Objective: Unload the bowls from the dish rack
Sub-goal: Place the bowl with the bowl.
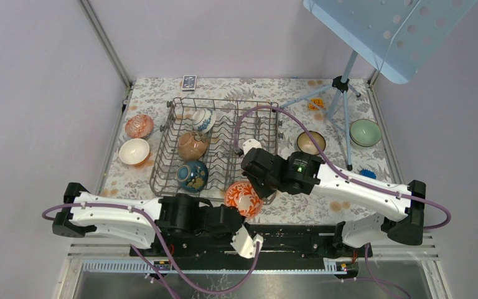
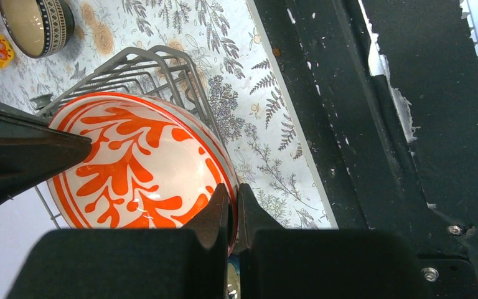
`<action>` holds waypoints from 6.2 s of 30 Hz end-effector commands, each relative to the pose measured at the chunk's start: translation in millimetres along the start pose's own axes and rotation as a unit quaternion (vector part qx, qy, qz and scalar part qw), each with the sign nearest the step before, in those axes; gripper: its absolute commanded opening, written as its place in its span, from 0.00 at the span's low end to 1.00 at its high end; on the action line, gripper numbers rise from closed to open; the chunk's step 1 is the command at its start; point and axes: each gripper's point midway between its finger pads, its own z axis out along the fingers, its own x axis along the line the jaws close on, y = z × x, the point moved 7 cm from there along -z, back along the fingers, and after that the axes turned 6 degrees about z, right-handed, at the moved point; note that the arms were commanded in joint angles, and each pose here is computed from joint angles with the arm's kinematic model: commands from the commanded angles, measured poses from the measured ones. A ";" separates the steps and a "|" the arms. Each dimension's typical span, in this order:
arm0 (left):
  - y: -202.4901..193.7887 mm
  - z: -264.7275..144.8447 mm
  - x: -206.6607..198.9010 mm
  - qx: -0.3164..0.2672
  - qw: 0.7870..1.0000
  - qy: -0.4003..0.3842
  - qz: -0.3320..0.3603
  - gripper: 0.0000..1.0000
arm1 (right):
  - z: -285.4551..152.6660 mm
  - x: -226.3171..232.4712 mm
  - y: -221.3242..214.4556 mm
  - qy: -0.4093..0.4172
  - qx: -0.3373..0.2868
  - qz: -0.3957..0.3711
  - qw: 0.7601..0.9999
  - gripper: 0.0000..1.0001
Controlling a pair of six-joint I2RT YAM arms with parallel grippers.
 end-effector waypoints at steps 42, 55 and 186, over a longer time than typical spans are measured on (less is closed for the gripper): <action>-57.7 -7.7 168.2 -0.180 0.407 0.258 -0.858 0.99 | -1.0 -95.9 52.7 -0.098 -0.234 0.264 0.931 0.00; -68.5 11.8 160.5 -0.145 0.445 0.253 -0.847 0.52 | -4.1 -91.7 56.6 -0.072 -0.239 0.296 0.922 0.00; -514.1 -101.9 52.2 0.040 -0.038 0.474 -0.879 0.00 | 28.2 -95.7 -23.1 0.032 -0.247 0.187 0.950 0.98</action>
